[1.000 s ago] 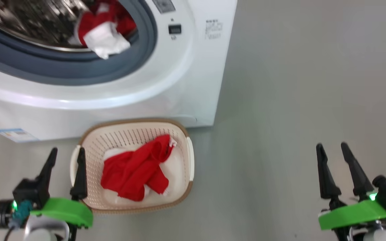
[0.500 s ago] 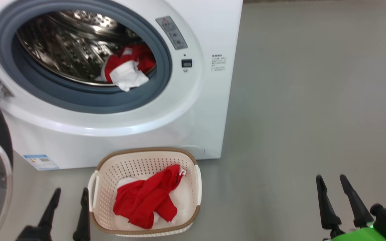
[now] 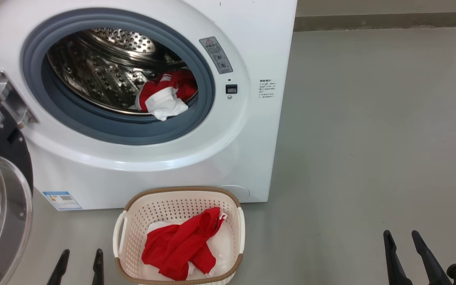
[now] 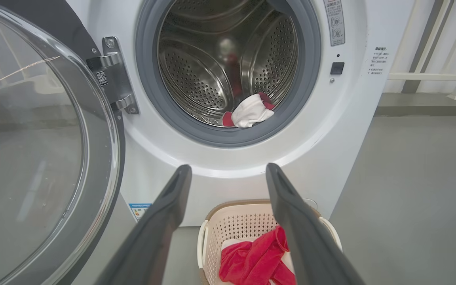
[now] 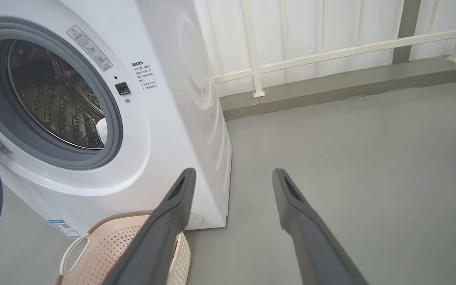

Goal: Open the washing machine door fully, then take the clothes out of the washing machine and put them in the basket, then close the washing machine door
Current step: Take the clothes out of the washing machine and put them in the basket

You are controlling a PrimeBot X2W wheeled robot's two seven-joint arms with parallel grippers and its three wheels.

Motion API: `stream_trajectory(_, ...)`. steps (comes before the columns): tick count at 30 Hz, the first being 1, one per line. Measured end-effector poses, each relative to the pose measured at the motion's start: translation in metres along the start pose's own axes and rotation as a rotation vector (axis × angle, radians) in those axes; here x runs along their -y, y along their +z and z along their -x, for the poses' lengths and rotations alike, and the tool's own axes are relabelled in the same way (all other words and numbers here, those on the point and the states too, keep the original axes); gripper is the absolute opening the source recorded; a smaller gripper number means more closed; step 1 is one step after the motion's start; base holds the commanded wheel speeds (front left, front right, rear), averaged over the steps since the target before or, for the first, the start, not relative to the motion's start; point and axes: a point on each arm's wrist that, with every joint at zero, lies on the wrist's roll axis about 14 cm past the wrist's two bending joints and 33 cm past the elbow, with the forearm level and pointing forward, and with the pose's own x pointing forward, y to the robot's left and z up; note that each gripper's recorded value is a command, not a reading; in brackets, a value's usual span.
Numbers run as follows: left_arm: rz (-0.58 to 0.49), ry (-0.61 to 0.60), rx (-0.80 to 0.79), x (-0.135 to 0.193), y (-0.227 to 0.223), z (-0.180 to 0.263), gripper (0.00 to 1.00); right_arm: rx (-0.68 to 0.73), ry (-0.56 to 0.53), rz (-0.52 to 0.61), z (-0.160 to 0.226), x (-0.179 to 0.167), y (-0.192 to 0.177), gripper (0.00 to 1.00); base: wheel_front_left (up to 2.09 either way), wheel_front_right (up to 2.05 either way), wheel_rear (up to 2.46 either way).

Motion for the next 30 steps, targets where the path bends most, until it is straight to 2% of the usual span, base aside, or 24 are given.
stream_trajectory(16,0.029,-0.03,-0.009,0.013,-0.003,-0.015,1.0,-0.02,-0.01,0.002,-0.008,0.002,-0.005,1.0,0.0,0.0,0.0)
stream_trajectory(26,0.036,-0.147,0.093,0.046,0.031,-0.093,1.0,-0.008,0.015,-0.022,-0.04,-0.009,-0.004,1.0,0.0,0.0,0.0)
stream_trajectory(30,0.04,-0.185,0.139,0.057,0.05,-0.14,1.0,-0.013,0.012,-0.04,-0.057,-0.01,-0.008,1.0,0.0,0.0,0.0)
